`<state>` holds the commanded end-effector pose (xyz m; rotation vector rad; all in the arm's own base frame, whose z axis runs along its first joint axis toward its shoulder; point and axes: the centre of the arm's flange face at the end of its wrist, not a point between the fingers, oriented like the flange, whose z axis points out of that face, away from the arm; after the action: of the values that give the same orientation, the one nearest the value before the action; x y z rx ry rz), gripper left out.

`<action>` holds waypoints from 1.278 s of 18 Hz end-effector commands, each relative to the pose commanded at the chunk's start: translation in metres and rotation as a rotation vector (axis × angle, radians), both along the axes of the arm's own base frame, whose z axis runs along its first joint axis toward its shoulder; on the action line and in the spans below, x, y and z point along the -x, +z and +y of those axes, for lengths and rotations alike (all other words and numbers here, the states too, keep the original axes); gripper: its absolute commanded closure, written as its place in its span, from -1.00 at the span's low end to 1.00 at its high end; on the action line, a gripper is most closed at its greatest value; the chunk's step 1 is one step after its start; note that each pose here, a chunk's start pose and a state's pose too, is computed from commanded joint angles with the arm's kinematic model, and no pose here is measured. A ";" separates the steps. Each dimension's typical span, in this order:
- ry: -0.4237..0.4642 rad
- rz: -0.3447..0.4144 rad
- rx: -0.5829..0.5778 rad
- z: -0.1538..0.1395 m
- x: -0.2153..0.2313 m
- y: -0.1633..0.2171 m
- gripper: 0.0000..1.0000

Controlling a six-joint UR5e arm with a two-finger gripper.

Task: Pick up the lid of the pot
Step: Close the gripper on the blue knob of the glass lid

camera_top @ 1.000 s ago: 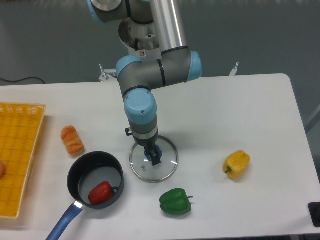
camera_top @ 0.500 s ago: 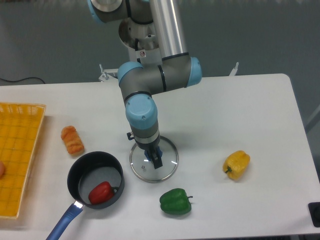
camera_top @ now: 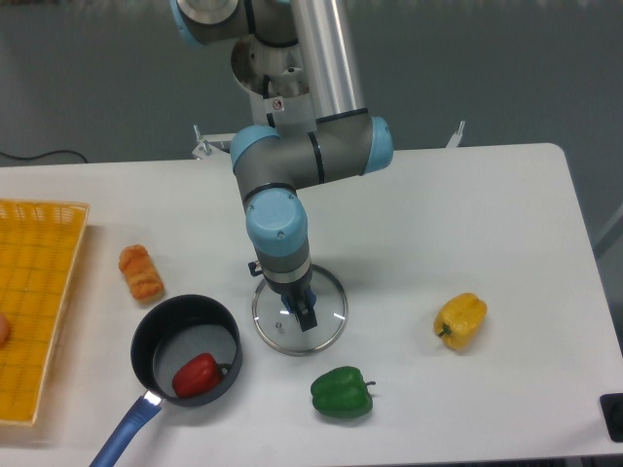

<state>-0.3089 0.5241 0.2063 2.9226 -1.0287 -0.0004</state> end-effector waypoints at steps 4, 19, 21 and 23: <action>-0.002 -0.003 0.003 -0.001 -0.001 -0.002 -0.76; 0.005 0.001 -0.001 -0.002 0.001 0.001 -0.25; 0.003 0.003 -0.003 -0.002 0.001 0.003 -0.25; 0.005 0.004 -0.004 -0.002 0.001 0.004 -0.25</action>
<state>-0.3103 0.5217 0.2105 2.9277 -1.0227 -0.0087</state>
